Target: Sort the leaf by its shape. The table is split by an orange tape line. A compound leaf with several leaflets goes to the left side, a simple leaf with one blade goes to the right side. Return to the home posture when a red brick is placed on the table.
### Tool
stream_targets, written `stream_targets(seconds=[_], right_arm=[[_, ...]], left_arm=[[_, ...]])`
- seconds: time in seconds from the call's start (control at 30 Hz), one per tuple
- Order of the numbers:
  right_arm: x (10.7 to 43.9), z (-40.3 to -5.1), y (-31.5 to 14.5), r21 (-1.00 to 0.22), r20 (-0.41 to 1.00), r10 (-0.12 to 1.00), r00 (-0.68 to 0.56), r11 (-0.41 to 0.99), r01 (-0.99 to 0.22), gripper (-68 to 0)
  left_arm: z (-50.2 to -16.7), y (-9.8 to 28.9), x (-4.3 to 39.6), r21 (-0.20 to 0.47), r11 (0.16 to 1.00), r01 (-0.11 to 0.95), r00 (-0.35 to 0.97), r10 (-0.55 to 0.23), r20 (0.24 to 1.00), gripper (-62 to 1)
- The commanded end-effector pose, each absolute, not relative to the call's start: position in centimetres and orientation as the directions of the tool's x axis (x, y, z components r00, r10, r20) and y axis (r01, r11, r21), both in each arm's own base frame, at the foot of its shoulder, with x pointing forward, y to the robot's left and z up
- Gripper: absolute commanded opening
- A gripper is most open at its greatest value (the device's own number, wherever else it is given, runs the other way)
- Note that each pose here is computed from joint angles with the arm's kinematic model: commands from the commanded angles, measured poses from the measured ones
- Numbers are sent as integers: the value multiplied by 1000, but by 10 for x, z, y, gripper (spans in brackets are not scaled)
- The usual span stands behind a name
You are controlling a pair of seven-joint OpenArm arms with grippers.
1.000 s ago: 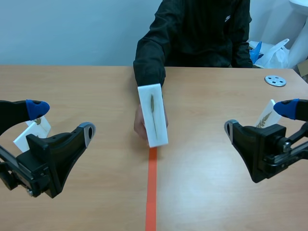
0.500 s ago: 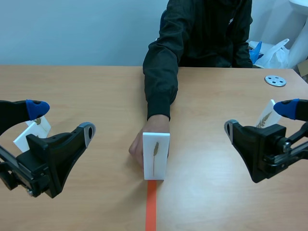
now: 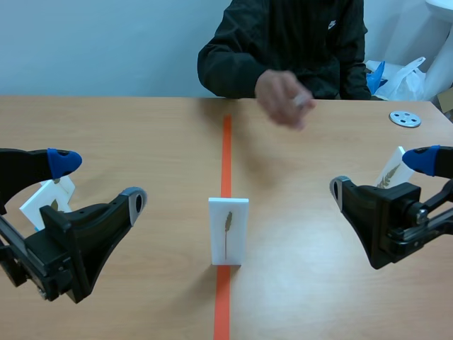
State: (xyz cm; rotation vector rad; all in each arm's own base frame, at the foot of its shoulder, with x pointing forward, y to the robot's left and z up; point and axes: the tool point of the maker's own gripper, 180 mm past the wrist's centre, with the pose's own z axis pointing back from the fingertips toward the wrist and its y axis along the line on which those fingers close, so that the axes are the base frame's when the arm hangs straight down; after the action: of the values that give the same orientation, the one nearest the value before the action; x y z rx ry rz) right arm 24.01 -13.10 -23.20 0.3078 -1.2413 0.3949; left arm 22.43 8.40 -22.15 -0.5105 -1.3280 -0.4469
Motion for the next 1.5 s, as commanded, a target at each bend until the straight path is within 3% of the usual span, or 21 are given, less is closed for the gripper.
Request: stream_targets(seconds=[0.0, 0.47, 0.7, 1.0, 1.27, 1.47], right_arm=[[245, -221, -132, 0, 966, 118, 232, 891, -454, 4], [245, -221, -132, 0, 966, 118, 232, 891, -454, 4], [245, -221, -132, 0, 966, 118, 232, 891, -454, 4], [245, -221, -132, 0, 966, 118, 232, 891, -454, 4], [245, -221, -132, -1, 966, 119, 231, 891, -454, 4], [245, -221, -132, -1, 966, 119, 231, 891, -454, 4]], left_arm=[[-217, 83, 225, -98, 808, 582, 174, -6, 985, 14], [-231, 71, 214, -30, 737, 675, 174, -119, 977, 14], [-259, 73, 221, -34, 731, 682, 214, -154, 965, 14], [-299, 64, 231, -59, 702, 710, 248, -171, 954, 14], [-318, 42, 242, -44, 638, 769, 211, -188, 959, 14], [-325, 27, 251, -58, 599, 799, 190, -159, 969, 14]])
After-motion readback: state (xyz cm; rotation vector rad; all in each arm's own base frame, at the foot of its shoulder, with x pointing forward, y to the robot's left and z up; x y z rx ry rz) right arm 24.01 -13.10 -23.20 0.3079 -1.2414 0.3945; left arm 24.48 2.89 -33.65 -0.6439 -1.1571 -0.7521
